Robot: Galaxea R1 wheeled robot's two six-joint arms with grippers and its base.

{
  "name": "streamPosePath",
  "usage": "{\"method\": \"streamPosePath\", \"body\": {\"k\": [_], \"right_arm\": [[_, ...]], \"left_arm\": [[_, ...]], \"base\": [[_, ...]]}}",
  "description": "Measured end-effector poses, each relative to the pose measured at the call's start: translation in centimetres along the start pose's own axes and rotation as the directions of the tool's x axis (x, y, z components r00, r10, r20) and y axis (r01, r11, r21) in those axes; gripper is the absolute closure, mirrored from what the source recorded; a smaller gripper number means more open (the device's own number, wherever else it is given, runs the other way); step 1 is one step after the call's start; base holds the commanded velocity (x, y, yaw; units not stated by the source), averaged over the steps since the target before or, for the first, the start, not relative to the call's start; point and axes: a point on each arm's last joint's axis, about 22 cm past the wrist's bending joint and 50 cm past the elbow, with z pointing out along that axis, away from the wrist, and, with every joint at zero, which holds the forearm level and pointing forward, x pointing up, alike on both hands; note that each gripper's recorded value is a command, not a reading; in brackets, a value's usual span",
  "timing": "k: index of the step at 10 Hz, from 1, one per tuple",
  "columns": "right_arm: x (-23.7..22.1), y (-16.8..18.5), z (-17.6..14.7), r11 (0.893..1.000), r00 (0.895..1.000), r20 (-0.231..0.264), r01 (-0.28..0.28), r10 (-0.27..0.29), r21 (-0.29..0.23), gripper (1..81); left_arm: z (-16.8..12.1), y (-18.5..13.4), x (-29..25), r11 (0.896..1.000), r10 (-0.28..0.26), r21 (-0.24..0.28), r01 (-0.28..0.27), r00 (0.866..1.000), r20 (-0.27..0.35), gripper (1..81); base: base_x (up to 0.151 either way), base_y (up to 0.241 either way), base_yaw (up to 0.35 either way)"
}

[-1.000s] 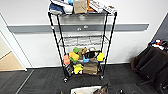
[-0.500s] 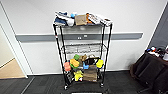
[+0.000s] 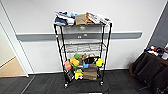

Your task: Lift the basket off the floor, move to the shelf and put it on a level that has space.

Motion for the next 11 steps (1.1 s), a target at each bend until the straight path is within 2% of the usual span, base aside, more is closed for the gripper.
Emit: {"method": "streamPosePath", "body": {"k": [4,11], "right_arm": [[-3.5,0.4,-1.1,0.999,0.999,0.024,-0.043,0.043,-0.002,81.1],[-7.7,2.5,-2.2,0.995,0.994,0.057,-0.095,0.097,-0.031,81.1]], "left_arm": [[-1.2,0.2,-3.2,0.999,-0.036,-0.005,0.036,0.999,0.036,81.1],[-1.3,-1.3,-7.6,0.996,-0.092,0.013,0.091,0.993,0.078,81.1]], "base": [[0.000,0.000,0.000],[0.000,0.000,0.000]]}}
